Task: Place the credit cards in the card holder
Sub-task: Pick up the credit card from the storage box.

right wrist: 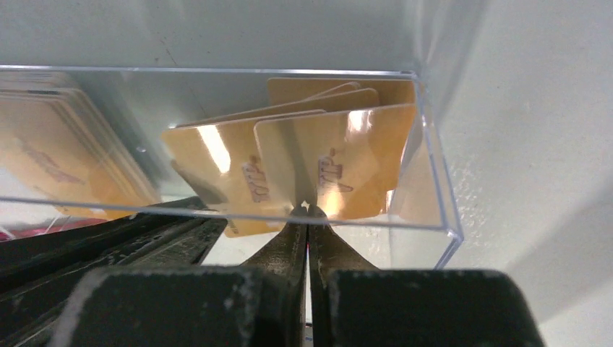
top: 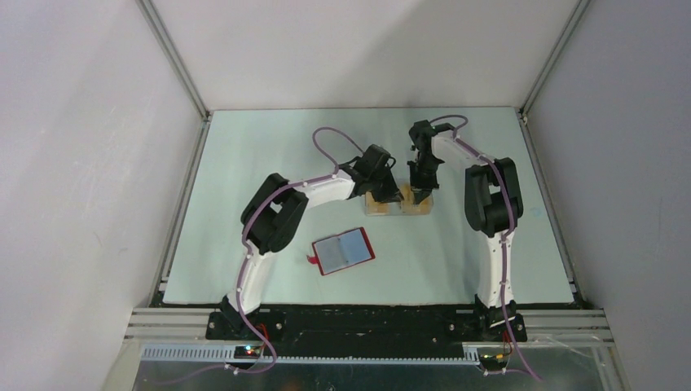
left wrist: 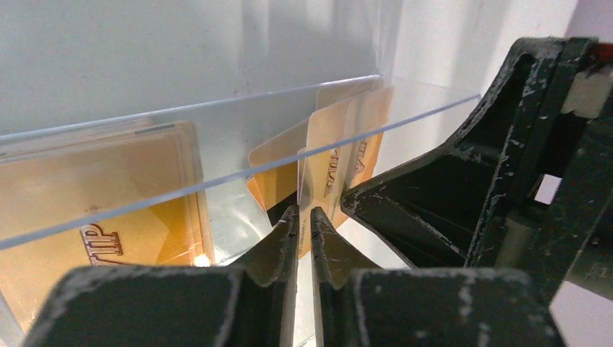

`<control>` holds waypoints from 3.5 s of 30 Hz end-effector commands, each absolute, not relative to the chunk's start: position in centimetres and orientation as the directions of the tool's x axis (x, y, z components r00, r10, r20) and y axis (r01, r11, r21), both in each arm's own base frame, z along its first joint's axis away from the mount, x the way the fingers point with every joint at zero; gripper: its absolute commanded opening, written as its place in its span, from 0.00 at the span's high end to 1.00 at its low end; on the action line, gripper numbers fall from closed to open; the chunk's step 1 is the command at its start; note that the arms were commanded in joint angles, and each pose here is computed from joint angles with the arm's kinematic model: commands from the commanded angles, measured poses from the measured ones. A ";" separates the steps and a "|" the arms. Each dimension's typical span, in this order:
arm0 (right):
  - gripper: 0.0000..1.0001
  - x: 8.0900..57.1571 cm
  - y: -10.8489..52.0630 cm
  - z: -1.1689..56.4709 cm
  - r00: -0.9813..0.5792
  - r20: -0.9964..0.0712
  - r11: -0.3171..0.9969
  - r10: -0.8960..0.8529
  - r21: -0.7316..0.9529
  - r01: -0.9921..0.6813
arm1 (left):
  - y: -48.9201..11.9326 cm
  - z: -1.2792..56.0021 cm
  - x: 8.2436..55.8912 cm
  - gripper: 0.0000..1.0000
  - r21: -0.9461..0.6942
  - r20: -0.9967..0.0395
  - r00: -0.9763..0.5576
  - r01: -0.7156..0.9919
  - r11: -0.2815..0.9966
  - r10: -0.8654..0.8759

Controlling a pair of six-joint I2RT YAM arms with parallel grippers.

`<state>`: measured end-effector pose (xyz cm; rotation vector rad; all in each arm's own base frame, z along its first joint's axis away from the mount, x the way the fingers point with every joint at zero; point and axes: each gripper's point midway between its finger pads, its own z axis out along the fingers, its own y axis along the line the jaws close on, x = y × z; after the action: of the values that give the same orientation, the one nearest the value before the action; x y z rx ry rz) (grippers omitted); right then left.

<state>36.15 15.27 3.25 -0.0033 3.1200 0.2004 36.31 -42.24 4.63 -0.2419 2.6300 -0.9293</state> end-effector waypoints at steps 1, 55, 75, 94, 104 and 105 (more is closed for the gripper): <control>0.98 37.8 15.3 7.3 -0.991 -0.131 0.989 0.008 0.150 -0.012 | -44.8 10.5 36.2 0.87 -0.765 -0.294 -0.916 0.054 0.642 -0.274; 0.67 37.8 13.9 14.2 -0.963 -0.255 0.958 0.092 0.286 0.015 | -41.0 15.2 36.3 1.00 -0.700 -0.453 -0.844 0.138 0.700 -0.286; 0.42 36.4 16.4 16.0 -0.966 -0.154 0.665 0.208 0.747 0.024 | -38.4 15.8 35.7 1.00 -0.775 -0.393 -0.858 0.116 0.621 -0.330; 0.52 34.5 19.4 13.4 -0.979 0.005 0.553 0.205 0.825 0.120 | -38.6 16.9 34.6 1.00 -0.844 -0.332 -0.865 0.094 0.527 -0.376; 0.54 33.9 18.3 11.9 -0.966 0.060 0.506 0.252 0.842 0.185 | -38.5 16.9 34.0 1.00 -0.866 -0.305 -0.868 0.081 0.494 -0.392; 0.54 33.9 18.1 11.6 -0.964 0.063 0.503 0.258 0.843 0.190 | -38.4 16.9 34.0 1.00 -0.866 -0.305 -0.868 0.081 0.493 -0.393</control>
<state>33.02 18.47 10.71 0.3966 2.7337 1.4313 33.76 -38.27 12.75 -0.2781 2.3872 -1.2613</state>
